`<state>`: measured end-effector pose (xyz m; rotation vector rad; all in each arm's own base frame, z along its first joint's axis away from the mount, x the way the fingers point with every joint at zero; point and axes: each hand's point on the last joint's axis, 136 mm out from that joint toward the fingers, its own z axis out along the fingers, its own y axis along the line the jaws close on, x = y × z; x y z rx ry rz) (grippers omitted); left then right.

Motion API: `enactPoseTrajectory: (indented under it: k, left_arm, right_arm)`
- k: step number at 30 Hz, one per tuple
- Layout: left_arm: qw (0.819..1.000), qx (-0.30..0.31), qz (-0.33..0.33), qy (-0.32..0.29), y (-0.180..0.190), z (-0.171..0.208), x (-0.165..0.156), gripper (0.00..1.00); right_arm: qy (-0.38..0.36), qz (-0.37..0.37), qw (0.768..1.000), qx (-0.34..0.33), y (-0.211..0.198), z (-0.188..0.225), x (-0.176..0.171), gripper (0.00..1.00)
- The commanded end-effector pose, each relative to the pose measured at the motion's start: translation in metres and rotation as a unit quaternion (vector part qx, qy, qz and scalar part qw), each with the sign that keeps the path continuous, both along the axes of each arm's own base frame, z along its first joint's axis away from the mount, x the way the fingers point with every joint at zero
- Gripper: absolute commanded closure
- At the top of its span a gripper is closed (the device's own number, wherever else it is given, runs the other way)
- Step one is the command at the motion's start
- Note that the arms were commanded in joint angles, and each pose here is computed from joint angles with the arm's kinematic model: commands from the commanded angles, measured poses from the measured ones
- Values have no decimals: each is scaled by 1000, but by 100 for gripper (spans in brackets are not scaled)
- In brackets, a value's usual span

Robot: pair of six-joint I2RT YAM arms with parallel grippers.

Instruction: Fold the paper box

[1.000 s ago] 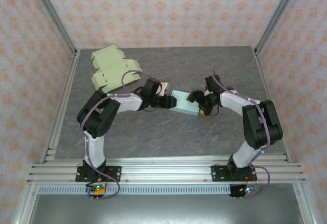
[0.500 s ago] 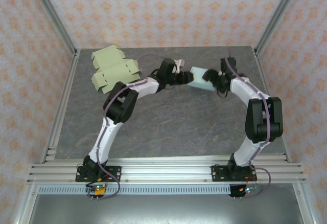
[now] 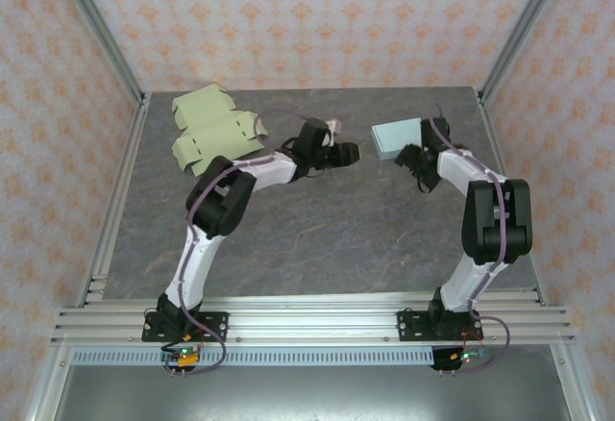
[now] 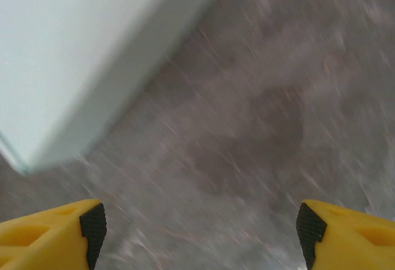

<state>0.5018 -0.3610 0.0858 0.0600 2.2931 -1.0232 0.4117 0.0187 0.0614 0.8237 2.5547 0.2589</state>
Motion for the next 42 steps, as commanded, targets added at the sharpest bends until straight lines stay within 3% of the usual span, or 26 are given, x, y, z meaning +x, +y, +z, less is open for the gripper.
enactPoseTrajectory:
  k: [1,3,6,8,10,15,18,23,28,36,38,41,42]
  left_arm:
    - [993,33,28,-108,39,83,10,38]
    - [991,50,43,-119,62,98,4,38]
    - [983,98,66,-138,100,121,-11,38]
    - [973,151,98,-146,132,129,-22,39]
    - [957,197,139,-159,164,137,-35,37]
    - [924,278,232,-125,246,131,-70,35]
    - [908,286,289,-102,291,121,-92,34]
    - [882,312,348,-61,342,99,-126,33]
    - [878,323,348,-60,352,93,-144,33]
    - [867,328,369,-63,363,91,-161,32]
    - [855,338,389,-56,371,93,-165,24]
    - [834,341,432,-37,385,96,-171,0]
    - [820,339,460,-24,393,96,-174,0]
  right_arm:
    - [-49,32,998,29,26,28,3,19]
    - [-40,92,995,8,47,29,2,20]
    - [-13,159,979,-128,53,33,10,19]
    - [-8,200,951,-236,49,33,23,18]
    - [-6,233,928,-291,49,33,38,17]
    - [23,249,890,-381,36,28,67,14]
    - [34,235,874,-425,26,18,84,13]
    - [27,173,887,-427,13,16,115,13]
    - [19,98,932,-348,4,18,133,14]
    - [41,83,922,-377,-7,27,150,14]
    - [24,84,931,-353,1,37,150,13]
    - [-16,98,943,-319,18,65,148,14]
    - [-31,105,946,-305,25,77,146,13]
